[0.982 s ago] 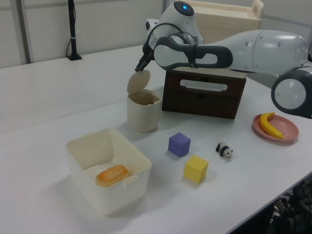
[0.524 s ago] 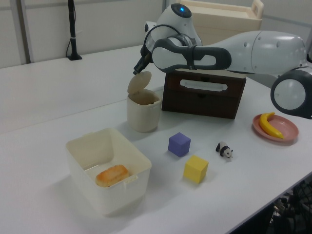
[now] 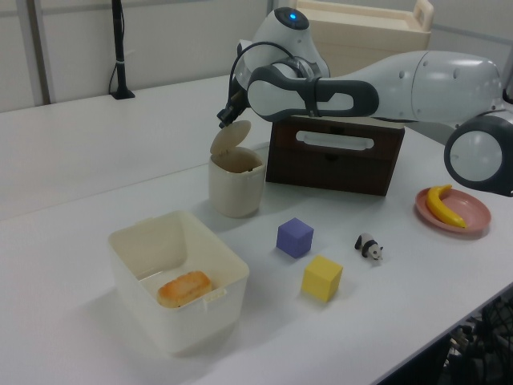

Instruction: Close the trash can

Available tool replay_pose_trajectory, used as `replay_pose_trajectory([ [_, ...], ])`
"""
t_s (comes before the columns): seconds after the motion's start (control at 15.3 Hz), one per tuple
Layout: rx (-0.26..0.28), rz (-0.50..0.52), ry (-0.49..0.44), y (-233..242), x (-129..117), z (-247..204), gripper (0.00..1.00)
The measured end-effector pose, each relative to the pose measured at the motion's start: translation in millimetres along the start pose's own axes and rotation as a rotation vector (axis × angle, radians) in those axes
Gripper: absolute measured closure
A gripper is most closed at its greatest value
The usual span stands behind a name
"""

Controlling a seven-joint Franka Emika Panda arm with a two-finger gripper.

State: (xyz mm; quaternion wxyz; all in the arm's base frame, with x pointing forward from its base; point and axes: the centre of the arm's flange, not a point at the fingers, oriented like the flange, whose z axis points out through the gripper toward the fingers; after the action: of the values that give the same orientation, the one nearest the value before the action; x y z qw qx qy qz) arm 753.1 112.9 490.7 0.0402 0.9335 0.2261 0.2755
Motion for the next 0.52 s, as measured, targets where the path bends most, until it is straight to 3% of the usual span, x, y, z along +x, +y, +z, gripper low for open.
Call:
replay_pose_trajectory([
  [0.52, -0.023, 0.071, -0.006, 9.3, -3.1, 0.6, 0.99],
])
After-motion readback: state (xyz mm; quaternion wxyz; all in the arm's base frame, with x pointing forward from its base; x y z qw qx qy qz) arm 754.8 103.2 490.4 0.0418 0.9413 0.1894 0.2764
